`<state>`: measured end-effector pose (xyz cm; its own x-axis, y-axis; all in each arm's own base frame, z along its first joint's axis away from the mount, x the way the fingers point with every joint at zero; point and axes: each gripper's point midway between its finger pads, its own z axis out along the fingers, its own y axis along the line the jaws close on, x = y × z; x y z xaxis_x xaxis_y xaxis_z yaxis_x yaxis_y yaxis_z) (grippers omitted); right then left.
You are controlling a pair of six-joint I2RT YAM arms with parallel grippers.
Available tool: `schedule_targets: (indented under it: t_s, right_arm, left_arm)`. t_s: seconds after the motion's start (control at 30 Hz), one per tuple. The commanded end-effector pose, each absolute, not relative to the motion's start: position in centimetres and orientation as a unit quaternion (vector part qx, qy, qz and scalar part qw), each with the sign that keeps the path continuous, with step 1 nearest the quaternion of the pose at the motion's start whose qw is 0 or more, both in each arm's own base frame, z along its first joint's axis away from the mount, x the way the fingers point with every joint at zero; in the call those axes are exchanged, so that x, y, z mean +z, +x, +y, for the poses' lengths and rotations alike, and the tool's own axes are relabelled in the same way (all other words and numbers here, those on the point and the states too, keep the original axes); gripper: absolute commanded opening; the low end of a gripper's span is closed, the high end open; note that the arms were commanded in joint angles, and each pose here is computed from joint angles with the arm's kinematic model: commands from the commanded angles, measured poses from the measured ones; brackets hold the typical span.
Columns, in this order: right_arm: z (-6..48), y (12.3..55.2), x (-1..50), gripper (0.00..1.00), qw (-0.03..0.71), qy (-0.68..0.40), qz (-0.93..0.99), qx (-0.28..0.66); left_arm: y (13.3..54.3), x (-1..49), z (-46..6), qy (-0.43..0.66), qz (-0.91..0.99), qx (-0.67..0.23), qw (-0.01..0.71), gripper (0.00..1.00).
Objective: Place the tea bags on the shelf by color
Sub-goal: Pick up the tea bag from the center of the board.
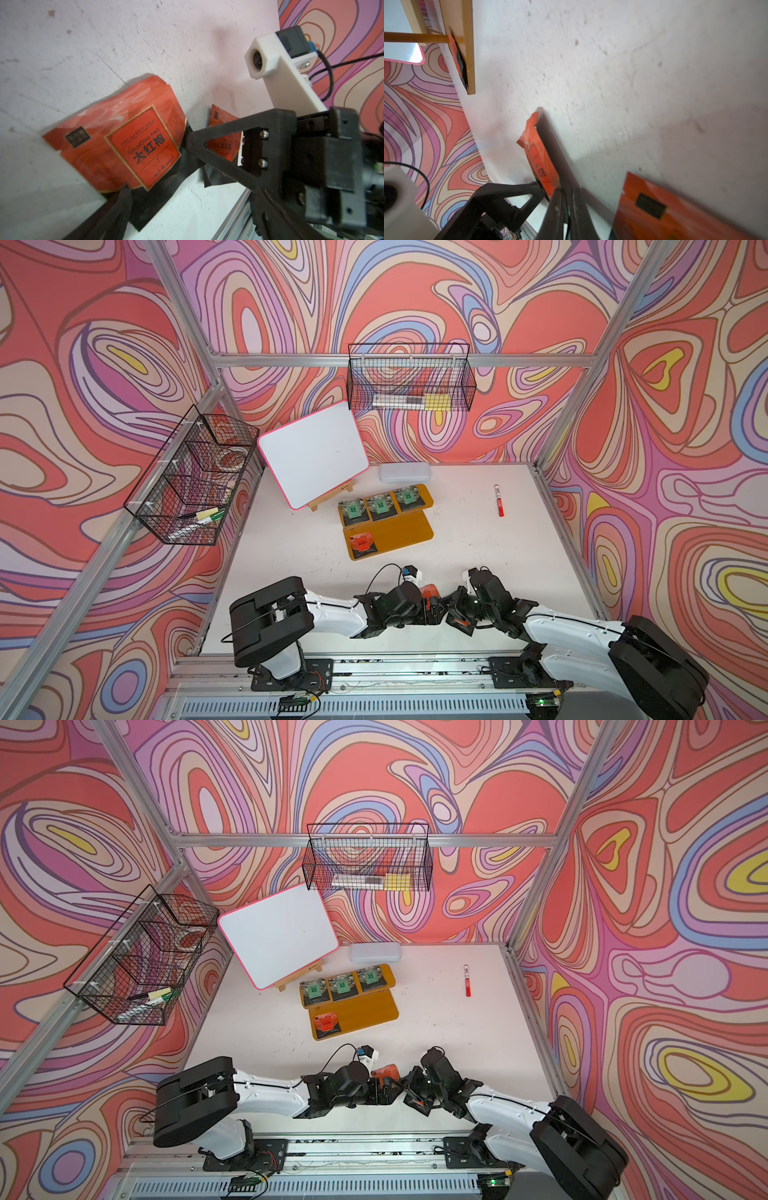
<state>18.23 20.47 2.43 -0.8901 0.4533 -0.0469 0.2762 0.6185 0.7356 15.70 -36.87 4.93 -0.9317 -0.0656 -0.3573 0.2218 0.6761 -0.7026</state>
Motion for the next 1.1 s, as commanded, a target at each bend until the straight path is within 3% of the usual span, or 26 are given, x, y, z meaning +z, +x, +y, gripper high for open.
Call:
schedule_targets:
  t_s: [0.0, 0.17, 0.47, 1.07]
  right_arm:
    - [20.4, 18.6, 2.7, 0.08, 0.129, 0.205, 0.886, 0.395]
    - [20.5, 18.7, 2.8, 0.0, 0.133, 0.201, 0.885, 0.399]
    - [21.0, 19.5, 4.7, 0.0, 0.162, 0.169, 0.882, 0.409]
    - [23.8, 22.9, 11.9, 0.0, 0.228, 0.1, 0.846, 0.472]
  left_arm:
    - [15.5, 4.0, -36.6, 0.044, 0.905, -0.385, 0.177, 0.96]
    - [15.5, 4.1, -36.4, 0.042, 0.905, -0.384, 0.179, 0.96]
    - [16.9, 6.8, -34.4, 0.022, 0.895, -0.376, 0.238, 0.97]
    - [19.3, 13.1, -24.8, 0.006, 0.895, -0.268, 0.358, 0.99]
